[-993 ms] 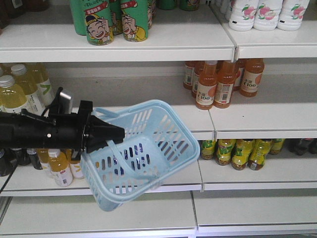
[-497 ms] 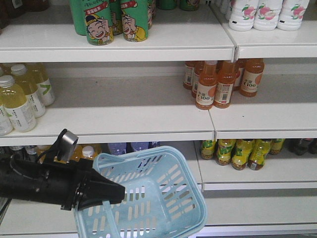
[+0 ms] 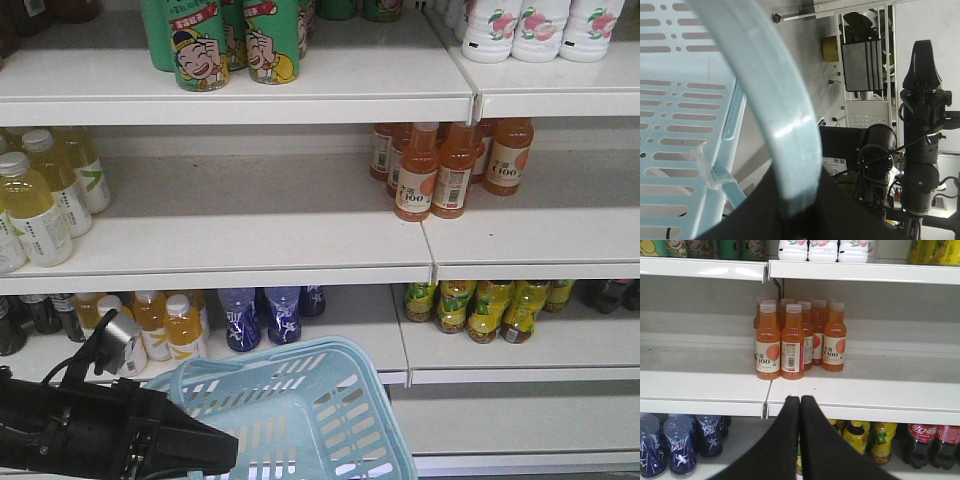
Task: Place coke in basket with both arms
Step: 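Hold the basket low in front with the left gripper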
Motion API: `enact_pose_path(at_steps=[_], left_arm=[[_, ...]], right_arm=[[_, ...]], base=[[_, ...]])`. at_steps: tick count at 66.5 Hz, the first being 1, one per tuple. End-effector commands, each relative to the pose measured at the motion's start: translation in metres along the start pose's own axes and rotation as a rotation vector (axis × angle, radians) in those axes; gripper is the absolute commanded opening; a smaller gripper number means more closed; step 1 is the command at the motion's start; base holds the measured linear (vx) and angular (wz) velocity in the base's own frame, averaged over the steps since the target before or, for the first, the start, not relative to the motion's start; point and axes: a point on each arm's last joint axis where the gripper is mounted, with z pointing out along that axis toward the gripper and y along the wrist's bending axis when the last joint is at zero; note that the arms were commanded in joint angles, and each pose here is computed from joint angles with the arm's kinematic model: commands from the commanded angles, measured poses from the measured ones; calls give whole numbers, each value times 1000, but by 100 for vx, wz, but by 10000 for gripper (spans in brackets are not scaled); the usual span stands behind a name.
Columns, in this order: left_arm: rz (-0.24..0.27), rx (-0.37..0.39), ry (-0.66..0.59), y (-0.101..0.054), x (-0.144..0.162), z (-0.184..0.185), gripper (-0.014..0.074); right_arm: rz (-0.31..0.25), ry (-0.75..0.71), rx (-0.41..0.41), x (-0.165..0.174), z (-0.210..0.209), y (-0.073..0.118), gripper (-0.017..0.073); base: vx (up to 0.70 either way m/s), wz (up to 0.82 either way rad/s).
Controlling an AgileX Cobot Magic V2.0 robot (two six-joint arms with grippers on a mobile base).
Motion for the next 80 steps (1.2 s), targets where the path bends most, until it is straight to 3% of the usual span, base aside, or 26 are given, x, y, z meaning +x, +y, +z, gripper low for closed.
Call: enact_pose_path(at_steps=[1, 80], left_arm=[[35, 129, -3, -20, 0, -3, -8], [35, 102, -24, -18, -2, -3, -8]], right_arm=[[-6, -77, 11, -5, -1, -1, -10], [-6, -77, 11, -5, -1, -1, -10]], base=[[0, 0], [0, 0]])
